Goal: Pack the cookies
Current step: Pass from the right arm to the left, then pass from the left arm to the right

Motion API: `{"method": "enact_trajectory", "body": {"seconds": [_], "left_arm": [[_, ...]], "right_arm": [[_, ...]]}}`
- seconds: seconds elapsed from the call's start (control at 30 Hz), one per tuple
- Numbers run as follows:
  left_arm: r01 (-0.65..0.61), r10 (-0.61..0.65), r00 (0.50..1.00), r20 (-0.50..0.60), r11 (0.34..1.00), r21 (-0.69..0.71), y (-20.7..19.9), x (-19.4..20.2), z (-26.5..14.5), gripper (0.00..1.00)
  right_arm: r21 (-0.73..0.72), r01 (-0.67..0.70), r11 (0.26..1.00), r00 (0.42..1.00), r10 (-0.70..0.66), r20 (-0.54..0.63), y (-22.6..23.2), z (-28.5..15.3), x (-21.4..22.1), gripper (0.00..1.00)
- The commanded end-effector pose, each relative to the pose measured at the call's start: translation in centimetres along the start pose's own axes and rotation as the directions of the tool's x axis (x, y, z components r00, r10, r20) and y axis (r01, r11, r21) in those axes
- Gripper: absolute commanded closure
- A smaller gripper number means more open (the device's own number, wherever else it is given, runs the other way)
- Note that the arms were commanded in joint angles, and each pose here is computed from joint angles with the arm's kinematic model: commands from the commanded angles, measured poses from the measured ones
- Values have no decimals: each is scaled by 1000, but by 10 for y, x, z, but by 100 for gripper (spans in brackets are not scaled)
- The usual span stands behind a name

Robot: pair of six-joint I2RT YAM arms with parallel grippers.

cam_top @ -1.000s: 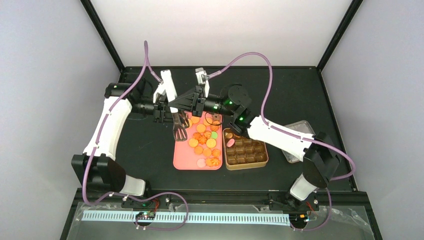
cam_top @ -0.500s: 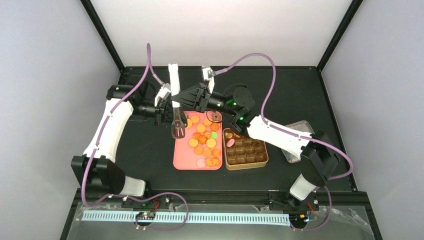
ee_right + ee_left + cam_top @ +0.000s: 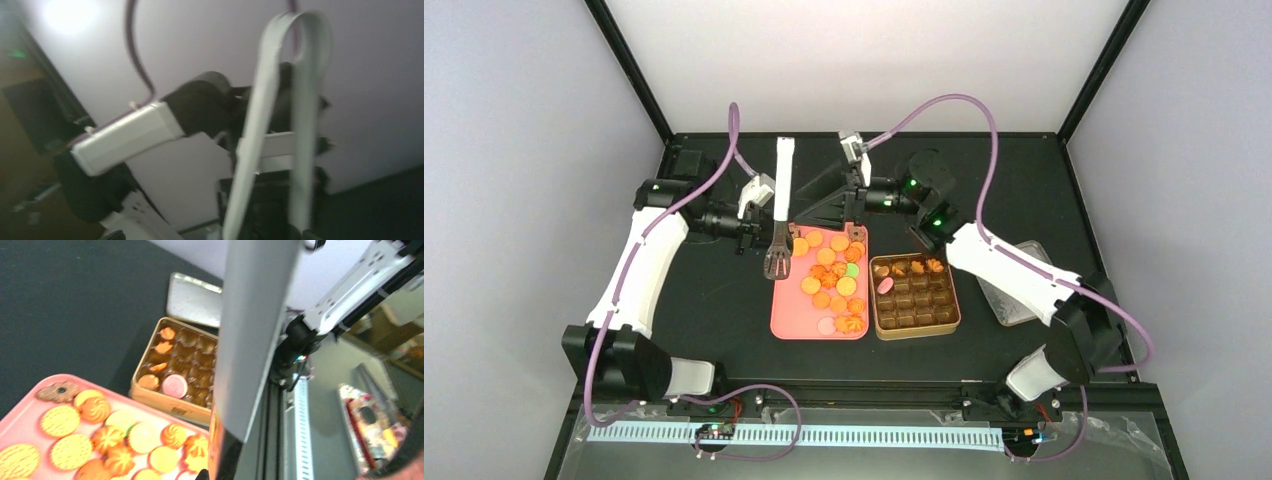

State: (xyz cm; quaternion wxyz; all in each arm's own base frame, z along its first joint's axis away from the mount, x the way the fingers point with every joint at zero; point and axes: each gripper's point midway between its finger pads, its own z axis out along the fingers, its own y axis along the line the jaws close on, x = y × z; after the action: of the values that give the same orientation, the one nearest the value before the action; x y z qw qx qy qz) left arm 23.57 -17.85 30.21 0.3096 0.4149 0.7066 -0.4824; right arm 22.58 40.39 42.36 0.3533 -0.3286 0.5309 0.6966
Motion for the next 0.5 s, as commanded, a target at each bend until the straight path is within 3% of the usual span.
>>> {"method": "enact_trajectory", "body": {"seconds": [0.0,0.13,0.47], "left_arm": [[-149,141,987,-73,981,-127,10,1,-1,99],[-171,157,979,-129,979,-108,6,13,9,99],[-220,199,952,-232,973,-65,-4,32,25,98]], "right_arm": [[138,148,979,972,-118,-202,-13,-24,23,5],[218,216,952,947,-150,-285,-29,-31,31,0],[60,224,973,932,-195,-305,-14,-21,36,2]]}}
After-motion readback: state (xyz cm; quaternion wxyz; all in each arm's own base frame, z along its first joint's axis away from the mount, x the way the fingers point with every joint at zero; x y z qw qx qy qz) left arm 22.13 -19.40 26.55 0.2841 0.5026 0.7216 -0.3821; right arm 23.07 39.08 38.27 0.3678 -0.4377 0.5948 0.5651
